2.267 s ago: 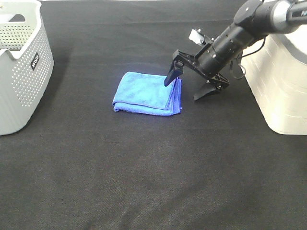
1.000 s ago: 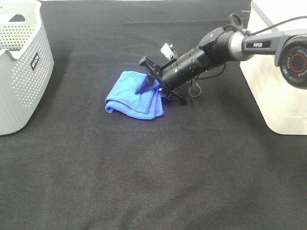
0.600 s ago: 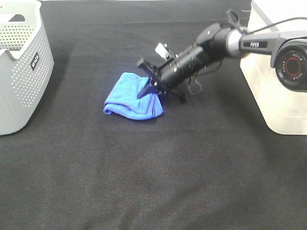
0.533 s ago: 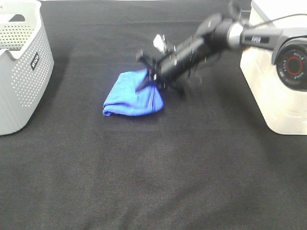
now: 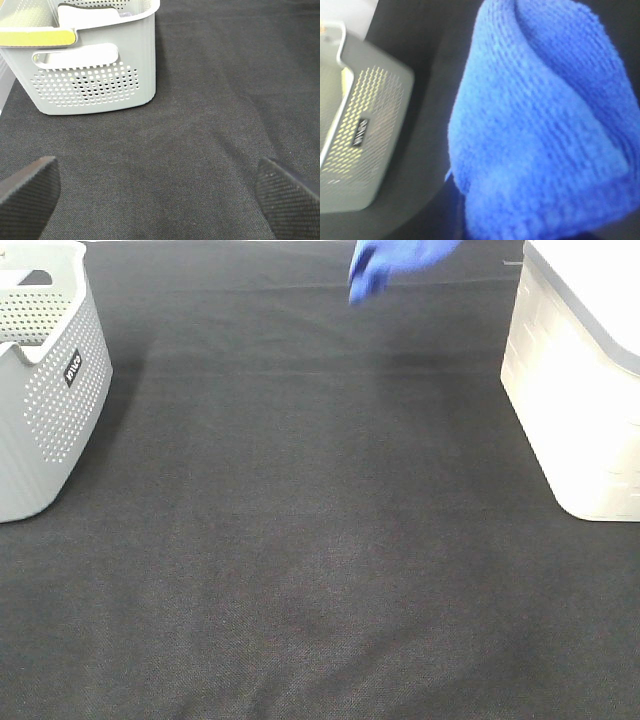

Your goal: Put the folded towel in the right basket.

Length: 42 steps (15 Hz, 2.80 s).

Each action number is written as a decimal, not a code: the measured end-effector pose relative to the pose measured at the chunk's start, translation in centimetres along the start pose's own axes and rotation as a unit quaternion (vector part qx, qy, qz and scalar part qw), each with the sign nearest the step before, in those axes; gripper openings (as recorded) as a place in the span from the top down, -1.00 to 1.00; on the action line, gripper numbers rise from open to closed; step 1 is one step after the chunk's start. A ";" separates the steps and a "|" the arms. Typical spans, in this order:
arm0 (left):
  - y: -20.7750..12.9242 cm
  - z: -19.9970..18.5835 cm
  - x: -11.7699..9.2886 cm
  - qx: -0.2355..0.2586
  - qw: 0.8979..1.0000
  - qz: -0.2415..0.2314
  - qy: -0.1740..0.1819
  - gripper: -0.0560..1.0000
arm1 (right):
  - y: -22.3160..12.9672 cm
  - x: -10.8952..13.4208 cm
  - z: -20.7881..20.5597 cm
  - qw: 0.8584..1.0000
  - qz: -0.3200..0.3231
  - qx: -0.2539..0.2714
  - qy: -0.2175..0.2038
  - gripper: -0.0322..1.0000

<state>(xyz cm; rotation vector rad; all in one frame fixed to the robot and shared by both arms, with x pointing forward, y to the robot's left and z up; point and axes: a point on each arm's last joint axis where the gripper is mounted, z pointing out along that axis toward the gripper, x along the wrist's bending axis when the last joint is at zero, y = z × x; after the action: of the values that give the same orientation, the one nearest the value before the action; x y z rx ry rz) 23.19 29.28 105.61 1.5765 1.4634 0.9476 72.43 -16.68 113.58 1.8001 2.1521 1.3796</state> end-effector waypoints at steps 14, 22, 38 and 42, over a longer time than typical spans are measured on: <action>0.0 0.0 0.0 0.000 1.000 0.000 0.000 -0.98 | -4.0 -16.6 -12.7 0.925 0.043 0.086 -0.368 0.66; 0.0 0.0 0.0 0.000 1.000 0.000 0.000 -0.98 | -5.0 -18.5 -9.4 0.930 0.118 0.097 -0.335 -0.72; 0.0 0.0 0.0 0.000 1.000 0.000 0.000 -0.98 | -7.1 -1.0 -18.8 0.961 0.003 0.006 -0.277 -0.94; 0.0 0.0 0.0 0.000 1.000 0.000 0.000 -0.98 | -20.4 3.1 -26.4 0.958 -0.003 0.002 -0.286 -0.94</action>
<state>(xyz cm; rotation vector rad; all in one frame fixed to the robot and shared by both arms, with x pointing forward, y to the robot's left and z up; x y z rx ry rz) 23.19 29.28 105.61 1.5765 1.4634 0.9476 41.62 -28.96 118.65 1.8858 1.8407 0.7153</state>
